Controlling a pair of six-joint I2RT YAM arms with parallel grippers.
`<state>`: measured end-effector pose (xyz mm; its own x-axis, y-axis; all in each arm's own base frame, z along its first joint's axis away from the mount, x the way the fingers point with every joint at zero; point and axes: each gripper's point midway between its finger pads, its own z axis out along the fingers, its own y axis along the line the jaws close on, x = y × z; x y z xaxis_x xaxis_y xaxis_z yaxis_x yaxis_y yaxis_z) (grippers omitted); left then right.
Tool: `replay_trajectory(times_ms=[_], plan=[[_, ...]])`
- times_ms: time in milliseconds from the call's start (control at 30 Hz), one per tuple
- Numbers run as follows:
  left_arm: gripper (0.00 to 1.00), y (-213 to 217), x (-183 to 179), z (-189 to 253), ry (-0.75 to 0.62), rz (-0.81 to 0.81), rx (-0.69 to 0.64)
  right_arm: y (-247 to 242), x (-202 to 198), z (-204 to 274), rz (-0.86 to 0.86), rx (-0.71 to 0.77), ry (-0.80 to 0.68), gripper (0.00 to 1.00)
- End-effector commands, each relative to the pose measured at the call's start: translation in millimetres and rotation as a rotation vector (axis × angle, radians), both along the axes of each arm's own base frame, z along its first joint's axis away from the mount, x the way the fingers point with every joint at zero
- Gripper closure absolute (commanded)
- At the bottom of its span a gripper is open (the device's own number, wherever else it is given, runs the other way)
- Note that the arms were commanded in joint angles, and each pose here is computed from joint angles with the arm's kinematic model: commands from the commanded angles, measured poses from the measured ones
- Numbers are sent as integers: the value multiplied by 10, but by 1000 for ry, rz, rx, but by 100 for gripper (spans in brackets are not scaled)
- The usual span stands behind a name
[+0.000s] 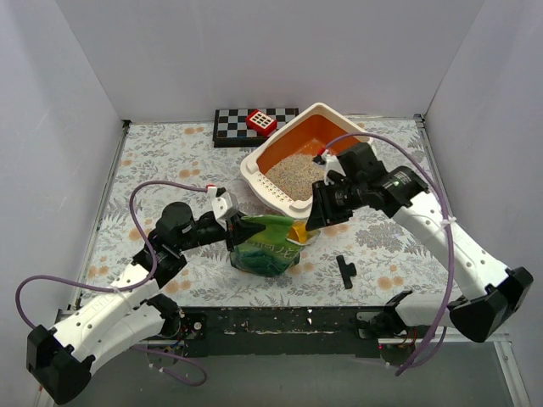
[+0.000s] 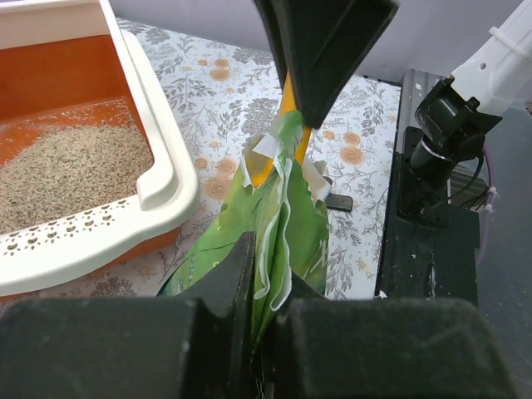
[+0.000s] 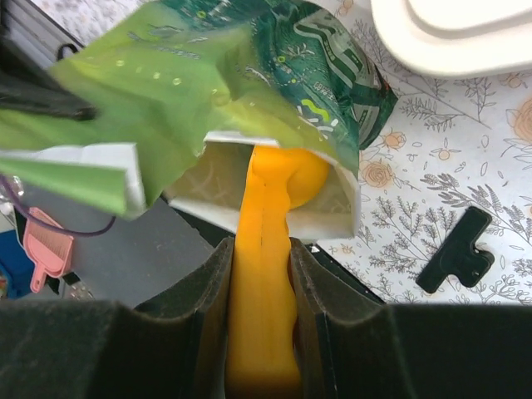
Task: Fill the litter box with clean litter
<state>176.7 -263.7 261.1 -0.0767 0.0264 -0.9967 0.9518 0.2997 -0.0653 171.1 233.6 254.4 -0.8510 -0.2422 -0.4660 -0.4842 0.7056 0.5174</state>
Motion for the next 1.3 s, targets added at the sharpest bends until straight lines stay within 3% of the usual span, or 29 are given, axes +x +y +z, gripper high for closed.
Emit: replay_trajectory(times_ms=[0,200,533,967,1267], plan=[[100,30,13,-5,-12,48,-29,144,96,-366,-10,-74,34,99],[100,61,18,-76,-11,69,-35,318,79,-796,14,-63,120,99],[100,134,116,-227,-5,126,60,790,-159,-1151,73,335,255,99],[100,397,277,-280,25,306,126,1404,38,-805,65,641,210,99],[100,430,197,-376,78,317,82,1329,50,-473,99,710,144,99]])
